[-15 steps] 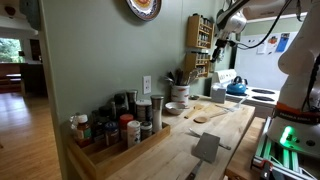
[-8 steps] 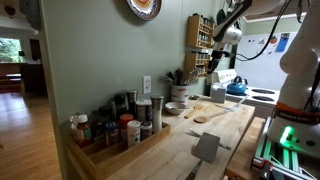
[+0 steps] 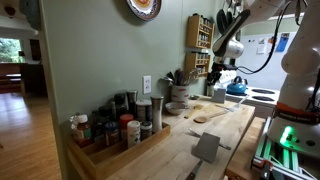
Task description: Remove the third jar from the top stand on the right
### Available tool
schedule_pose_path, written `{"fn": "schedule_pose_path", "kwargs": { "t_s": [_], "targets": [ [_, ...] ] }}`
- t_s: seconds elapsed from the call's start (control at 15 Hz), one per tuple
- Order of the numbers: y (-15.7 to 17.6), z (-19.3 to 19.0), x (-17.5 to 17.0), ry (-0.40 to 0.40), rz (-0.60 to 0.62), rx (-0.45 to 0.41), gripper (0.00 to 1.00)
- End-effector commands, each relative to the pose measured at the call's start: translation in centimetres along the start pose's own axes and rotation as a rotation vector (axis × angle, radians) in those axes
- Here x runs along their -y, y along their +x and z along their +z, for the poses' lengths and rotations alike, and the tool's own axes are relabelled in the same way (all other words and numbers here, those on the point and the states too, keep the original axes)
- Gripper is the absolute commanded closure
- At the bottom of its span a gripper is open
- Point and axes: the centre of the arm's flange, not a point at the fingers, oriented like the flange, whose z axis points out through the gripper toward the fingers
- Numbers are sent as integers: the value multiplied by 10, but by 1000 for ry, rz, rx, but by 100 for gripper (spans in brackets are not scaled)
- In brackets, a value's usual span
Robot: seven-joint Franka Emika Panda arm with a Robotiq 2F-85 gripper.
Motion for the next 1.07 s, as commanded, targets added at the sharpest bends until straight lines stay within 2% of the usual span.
{"fn": "schedule_pose_path", "kwargs": {
  "t_s": [0.0,0.13,0.2,0.27,0.67,0.73,1.0],
  "targets": [
    [-23,28,17,-19,88,-32,69],
    [-33,44,21,-52,123,-39,69],
    [-22,28,13,-30,81,-28,69],
    [-26,33,15,-34,83,-23,44],
    [-22,31,14,-36,82,-32,44],
    [-22,31,14,-36,82,-32,69],
    [-25,50,22,-21,50,-53,69]
  ]
}}
